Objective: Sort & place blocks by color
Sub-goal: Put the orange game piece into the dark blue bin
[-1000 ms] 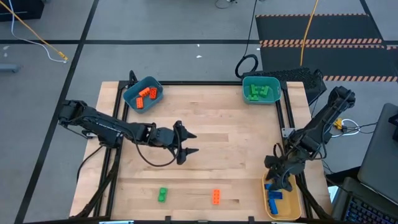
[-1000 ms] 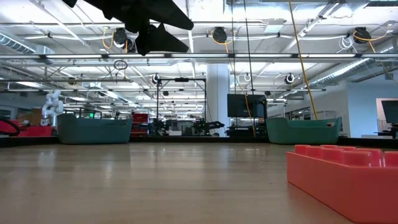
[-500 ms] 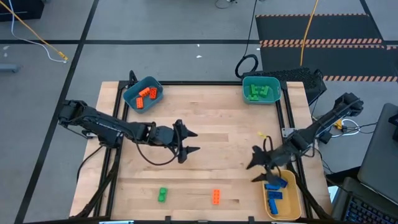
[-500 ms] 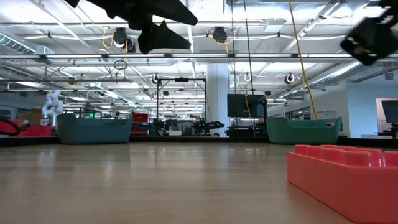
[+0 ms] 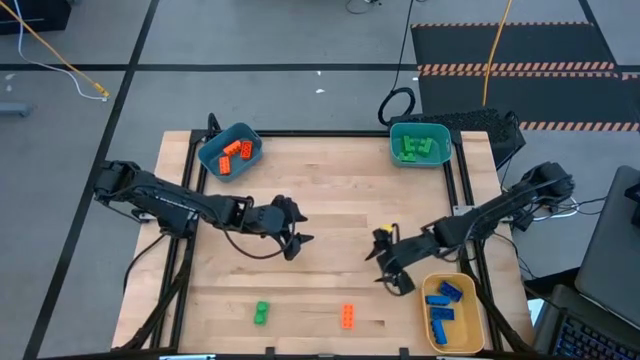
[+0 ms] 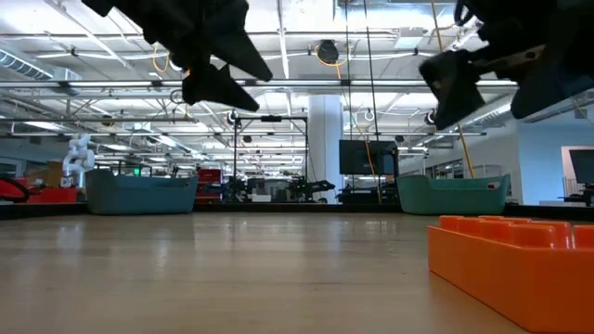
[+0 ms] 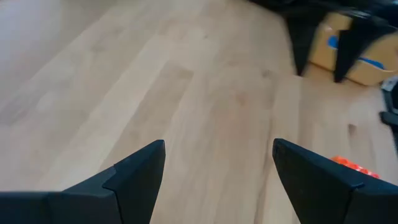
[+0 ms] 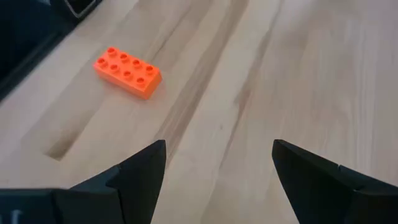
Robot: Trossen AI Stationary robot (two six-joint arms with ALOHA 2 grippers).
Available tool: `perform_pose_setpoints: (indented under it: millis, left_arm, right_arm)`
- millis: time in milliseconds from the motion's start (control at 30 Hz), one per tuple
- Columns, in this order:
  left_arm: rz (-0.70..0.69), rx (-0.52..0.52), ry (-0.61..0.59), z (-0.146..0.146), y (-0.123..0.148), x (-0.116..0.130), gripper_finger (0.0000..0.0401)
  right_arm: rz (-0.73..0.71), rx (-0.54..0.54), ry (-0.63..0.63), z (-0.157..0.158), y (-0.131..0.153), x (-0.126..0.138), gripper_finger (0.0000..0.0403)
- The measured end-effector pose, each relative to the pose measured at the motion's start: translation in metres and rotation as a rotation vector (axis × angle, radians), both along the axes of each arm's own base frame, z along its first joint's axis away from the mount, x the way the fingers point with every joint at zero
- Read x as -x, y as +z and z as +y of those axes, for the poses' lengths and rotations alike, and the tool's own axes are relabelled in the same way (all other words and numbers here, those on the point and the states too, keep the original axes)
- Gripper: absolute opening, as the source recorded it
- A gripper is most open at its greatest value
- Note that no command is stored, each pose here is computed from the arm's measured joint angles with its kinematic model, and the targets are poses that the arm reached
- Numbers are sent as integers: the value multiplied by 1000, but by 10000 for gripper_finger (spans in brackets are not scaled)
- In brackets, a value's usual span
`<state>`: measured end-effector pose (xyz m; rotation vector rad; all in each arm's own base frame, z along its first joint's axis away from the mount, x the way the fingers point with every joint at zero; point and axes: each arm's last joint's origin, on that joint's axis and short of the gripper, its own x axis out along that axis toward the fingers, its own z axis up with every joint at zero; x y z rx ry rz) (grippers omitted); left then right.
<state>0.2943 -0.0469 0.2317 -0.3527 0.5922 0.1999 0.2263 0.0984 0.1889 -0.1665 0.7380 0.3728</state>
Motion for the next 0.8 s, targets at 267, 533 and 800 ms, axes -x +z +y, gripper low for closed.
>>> perform_pose_setpoints:
  millis: [267, 533, 800]
  left_arm:
    - [44, 61, 18, -10, -4, 5, 296]
    - [95, 106, 34, -24, -8, 12, 296]
    - [136, 137, 68, -34, -12, 18, 296]
  right_arm:
    - [5, 60, 194, 21, 4, -38, 286]
    - [67, 107, 316, 37, -8, -61, 286]
    - [33, 152, 437, 71, -12, -81, 286]
